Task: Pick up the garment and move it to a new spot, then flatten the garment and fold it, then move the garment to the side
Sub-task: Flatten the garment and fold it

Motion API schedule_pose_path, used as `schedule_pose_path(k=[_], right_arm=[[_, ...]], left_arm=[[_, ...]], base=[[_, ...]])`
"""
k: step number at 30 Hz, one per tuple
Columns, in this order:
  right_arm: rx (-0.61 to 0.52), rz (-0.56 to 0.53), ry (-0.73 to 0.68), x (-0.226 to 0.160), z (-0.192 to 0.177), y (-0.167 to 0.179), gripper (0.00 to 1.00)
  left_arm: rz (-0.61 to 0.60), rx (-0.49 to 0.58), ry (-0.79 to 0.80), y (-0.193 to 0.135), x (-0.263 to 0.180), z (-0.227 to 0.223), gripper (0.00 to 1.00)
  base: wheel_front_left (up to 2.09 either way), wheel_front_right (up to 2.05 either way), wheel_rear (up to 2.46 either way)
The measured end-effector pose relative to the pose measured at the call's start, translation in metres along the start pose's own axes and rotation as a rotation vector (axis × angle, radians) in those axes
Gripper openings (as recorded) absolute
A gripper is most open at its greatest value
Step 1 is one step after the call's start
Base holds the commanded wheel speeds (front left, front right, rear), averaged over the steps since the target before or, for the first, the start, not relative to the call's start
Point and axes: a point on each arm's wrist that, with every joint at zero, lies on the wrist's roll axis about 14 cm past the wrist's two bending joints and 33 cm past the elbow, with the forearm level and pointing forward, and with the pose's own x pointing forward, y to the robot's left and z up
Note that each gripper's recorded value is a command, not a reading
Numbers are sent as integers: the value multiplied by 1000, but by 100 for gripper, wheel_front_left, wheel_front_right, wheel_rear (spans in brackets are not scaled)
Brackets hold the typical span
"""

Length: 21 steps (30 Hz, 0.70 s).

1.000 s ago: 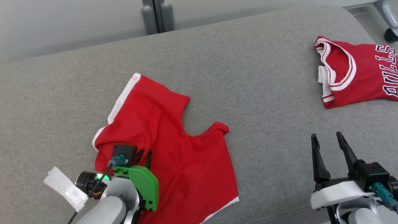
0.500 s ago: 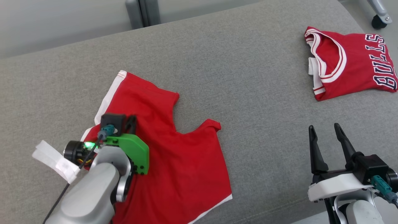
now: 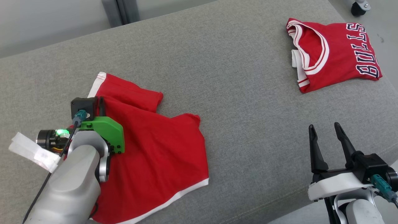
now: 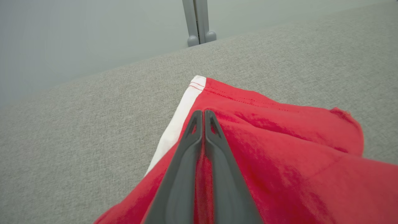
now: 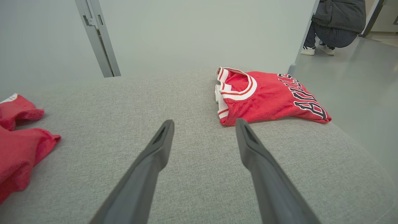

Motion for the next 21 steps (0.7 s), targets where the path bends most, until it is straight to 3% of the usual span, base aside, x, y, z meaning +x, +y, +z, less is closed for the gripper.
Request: schedule_pose_path(k=[1,2,4,14,17,21], right_arm=[[-1,-1,1,0,0,0,100],[-1,-2,1,-1,0,-1,100],[-1,-4,-3,-1,1,-2,100],[8,-11,-32,-12,9,-5,100],[13,-6,-42,-14,11,-4,100],[23,14,-53,-14,14,3,100]], left_arm=[[8,0,-6,2,0,-2,79],[18,5,-7,5,0,-5,82],[43,-11,-8,12,-2,-8,100],[91,-46,-81,23,-28,5,100],[3,-55,-170,-10,-37,32,100],[-215,-101,-149,-86,-64,32,100]], base=[[0,0,0],[0,0,0],[0,0,0],[0,0,0],[0,0,0],[0,0,0]])
